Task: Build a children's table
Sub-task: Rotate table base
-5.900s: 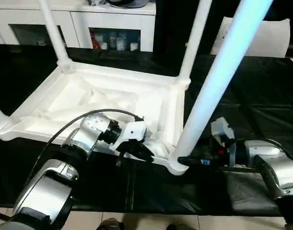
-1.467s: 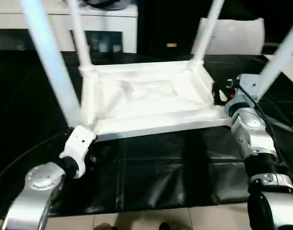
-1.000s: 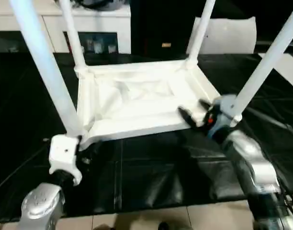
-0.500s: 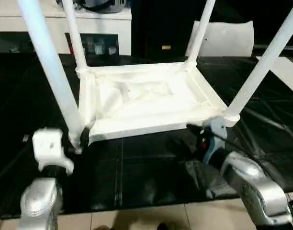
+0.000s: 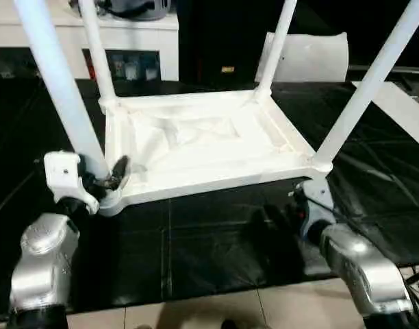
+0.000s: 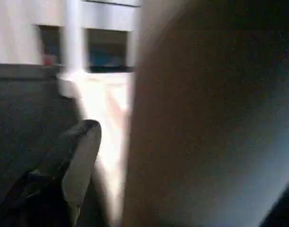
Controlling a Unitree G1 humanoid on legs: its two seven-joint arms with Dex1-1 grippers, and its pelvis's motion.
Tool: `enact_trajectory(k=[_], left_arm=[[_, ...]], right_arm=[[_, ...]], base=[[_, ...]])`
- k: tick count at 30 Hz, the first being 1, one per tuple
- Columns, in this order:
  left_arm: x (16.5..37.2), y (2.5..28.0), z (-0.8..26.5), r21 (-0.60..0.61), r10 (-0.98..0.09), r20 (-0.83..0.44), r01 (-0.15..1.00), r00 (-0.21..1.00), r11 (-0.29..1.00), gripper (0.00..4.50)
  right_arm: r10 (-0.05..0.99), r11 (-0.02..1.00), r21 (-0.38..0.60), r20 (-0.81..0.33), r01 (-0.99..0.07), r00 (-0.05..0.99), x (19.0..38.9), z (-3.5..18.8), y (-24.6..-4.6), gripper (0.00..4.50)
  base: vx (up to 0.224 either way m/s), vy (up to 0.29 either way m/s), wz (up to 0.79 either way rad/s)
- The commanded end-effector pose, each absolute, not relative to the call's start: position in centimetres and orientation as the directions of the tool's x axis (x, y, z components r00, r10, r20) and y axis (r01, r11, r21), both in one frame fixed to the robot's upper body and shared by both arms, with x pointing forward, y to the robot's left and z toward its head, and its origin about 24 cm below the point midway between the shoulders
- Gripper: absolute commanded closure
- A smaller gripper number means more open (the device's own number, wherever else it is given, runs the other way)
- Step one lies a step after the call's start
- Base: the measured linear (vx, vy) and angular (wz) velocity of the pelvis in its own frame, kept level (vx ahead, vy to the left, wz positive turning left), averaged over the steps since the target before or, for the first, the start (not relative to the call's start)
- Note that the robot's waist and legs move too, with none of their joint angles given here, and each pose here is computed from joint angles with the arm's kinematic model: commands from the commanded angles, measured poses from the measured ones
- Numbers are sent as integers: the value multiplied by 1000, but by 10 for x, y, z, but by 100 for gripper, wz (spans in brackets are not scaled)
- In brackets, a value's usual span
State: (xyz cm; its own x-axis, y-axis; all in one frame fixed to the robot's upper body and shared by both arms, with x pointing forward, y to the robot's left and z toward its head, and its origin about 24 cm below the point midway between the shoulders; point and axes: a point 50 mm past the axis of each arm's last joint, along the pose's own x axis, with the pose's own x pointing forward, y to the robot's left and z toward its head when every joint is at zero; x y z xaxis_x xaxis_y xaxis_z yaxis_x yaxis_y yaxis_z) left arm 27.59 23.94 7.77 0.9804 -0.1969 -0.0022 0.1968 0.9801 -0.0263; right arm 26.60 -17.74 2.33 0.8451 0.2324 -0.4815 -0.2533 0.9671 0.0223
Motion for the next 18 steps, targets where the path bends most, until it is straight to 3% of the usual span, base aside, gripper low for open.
enact_trajectory(k=[1, 7, 10, 12, 18], left_arm=[[283, 239, 78, -50, -324, -28, 322, 946, 945, 31], [284, 234, 82, -118, -581, -67, 572, 811, 812, 31], [270, 231, 85, -148, -731, -97, 717, 675, 682, 31], [267, 231, 84, -151, -750, -110, 735, 652, 661, 31], [236, 202, 85, -254, -899, -125, 862, 420, 438, 31]], right_arm=[[184, 979, 6, -459, -204, 869, 278, 24, -183, 0], [157, 984, -7, -429, -177, 890, 301, 23, -183, 0], [129, 989, -7, -424, -146, 896, 312, 21, -187, 0], [126, 990, -5, -425, -141, 897, 314, 21, -187, 0], [187, 981, 24, -416, -195, 890, 322, 17, -172, 0]], base=[[0, 0, 0], [0, 0, 0], [17, -8, 0], [0, 0, 0], [0, 0, 0]])
